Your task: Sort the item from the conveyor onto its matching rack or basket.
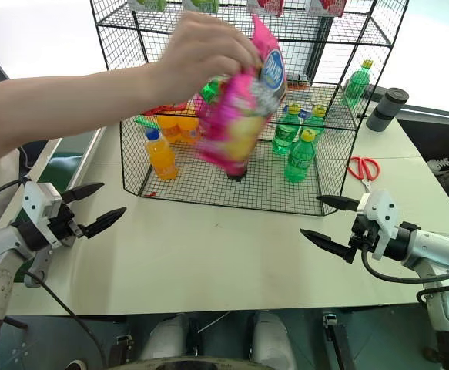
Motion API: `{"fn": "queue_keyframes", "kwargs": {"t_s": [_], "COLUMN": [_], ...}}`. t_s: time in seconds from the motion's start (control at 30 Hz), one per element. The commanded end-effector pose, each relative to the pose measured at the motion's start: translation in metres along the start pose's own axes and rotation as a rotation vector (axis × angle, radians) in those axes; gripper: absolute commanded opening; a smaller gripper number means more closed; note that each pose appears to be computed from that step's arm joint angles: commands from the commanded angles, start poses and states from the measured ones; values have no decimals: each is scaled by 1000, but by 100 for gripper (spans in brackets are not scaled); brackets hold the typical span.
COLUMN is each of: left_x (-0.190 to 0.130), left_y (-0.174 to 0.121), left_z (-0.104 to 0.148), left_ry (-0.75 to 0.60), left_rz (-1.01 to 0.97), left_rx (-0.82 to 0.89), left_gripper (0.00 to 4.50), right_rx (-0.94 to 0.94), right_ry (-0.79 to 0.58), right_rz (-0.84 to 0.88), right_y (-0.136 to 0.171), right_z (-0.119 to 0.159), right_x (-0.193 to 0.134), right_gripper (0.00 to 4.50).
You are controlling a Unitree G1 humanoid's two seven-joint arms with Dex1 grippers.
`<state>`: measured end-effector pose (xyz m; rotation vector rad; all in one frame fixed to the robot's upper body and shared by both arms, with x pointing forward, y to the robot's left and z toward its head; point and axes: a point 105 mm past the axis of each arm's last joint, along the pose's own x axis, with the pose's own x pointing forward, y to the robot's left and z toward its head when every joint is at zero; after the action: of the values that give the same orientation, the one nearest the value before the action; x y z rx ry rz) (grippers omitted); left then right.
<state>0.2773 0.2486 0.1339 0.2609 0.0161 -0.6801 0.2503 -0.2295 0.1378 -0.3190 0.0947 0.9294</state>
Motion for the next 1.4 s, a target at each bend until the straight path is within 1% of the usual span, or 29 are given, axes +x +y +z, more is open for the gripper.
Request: {"fn": "queue_keyframes", "kwargs": {"t_s": [0.03, 0.27, 0.47, 0.67, 0.87, 1.0, 1.27, 1.4], "left_x": [6, 9, 7, 8, 9, 10, 9, 5], "left_y": [1, -1, -8, -4, -5, 8, 13, 9], "left_z": [10, 6, 9, 7, 10, 12, 12, 9], "left_ry": [-34, -17, -52, -53, -57, -67, -73, -60], "left_rz": [-11, -60, -96, -74, -122, -63, -35, -36], "left_rx": [35, 0, -24, 8, 12, 63, 81, 82], "left_gripper": [450, 450, 450, 450, 450, 450, 450, 450], "right_rx": [-40, -43, -50, -60, -73, -79, -96, -94], "right_ry": [-12, -12, -20, -15, -23, -33, -49, -52], "right_rz": [-5, -3, 6, 2, 12, 14, 11, 28], "right_y": [-2, -1, -1, -3, 0, -2, -5, -3], "right_z": [6, 6, 10, 9, 10, 11, 12, 12], "right_x": [0, 0, 4, 4, 10, 16, 22, 26], "right_gripper": [446, 446, 446, 446, 446, 446, 446, 446]}}
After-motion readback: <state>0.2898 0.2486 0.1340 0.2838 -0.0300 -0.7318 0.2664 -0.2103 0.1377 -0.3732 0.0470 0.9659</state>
